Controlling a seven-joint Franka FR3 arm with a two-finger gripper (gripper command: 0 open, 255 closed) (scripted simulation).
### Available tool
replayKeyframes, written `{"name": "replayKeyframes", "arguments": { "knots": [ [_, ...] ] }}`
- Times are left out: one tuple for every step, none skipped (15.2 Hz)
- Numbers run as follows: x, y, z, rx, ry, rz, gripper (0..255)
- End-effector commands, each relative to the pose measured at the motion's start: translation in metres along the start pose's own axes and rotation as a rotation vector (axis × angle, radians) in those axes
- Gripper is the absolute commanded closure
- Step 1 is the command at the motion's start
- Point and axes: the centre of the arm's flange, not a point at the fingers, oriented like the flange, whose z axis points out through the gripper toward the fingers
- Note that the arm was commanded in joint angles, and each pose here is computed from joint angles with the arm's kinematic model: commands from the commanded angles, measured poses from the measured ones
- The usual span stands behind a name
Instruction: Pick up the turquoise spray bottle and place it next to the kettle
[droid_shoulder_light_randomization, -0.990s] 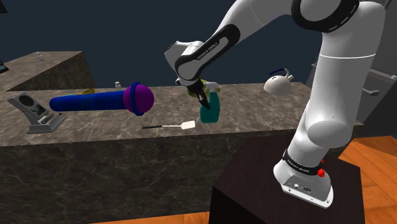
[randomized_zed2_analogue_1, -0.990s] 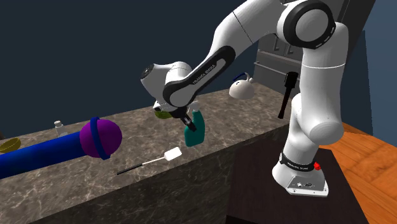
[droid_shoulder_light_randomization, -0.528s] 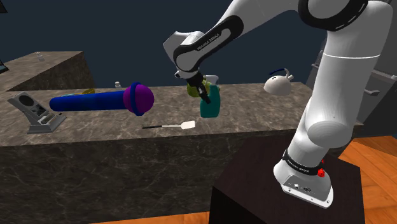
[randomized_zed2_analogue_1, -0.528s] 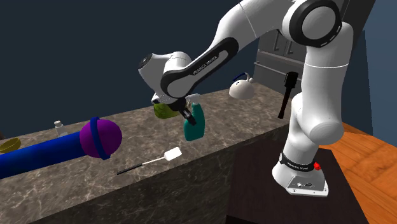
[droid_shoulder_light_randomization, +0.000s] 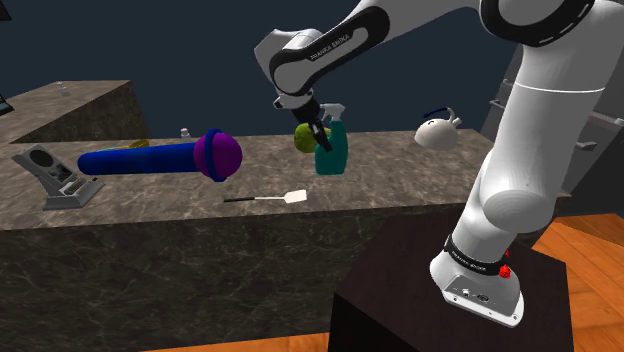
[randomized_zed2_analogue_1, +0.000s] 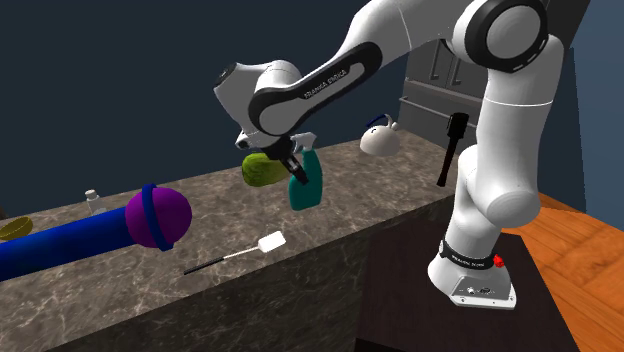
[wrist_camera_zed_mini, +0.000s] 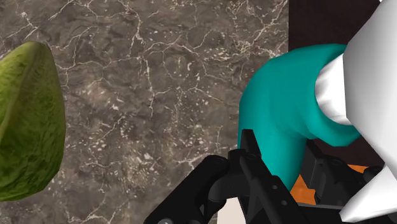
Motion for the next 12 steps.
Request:
{"name": "replayKeyframes", "arguments": {
  "knots": [
    [-0.006, 0.000, -0.010, 0.000, 0.000, 0.000, 255],
    [-0.009, 0.000, -0.014, 0.000, 0.000, 0.000, 255],
    [-0.011, 0.001, -0.019, 0.000, 0.000, 0.000, 255],
    [-0.014, 0.001, -0.024, 0.000, 0.000, 0.000, 255],
    [-0.016, 0.001, -0.028, 0.000, 0.000, 0.000, 255],
    [-0.019, 0.001, -0.033, 0.000, 0.000, 0.000, 255],
    [-0.022, 0.001, -0.037, 0.000, 0.000, 0.000, 255],
    [-0.024, 0.001, -0.042, 0.000, 0.000, 0.000, 255],
    [-0.027, 0.001, -0.047, 0.000, 0.000, 0.000, 255],
    [-0.029, 0.001, -0.051, 0.000, 0.000, 0.000, 255],
    [-0.032, 0.001, -0.056, 0.000, 0.000, 0.000, 255],
    [-0.035, 0.001, -0.060, 0.000, 0.000, 0.000, 255]
  ]
}}
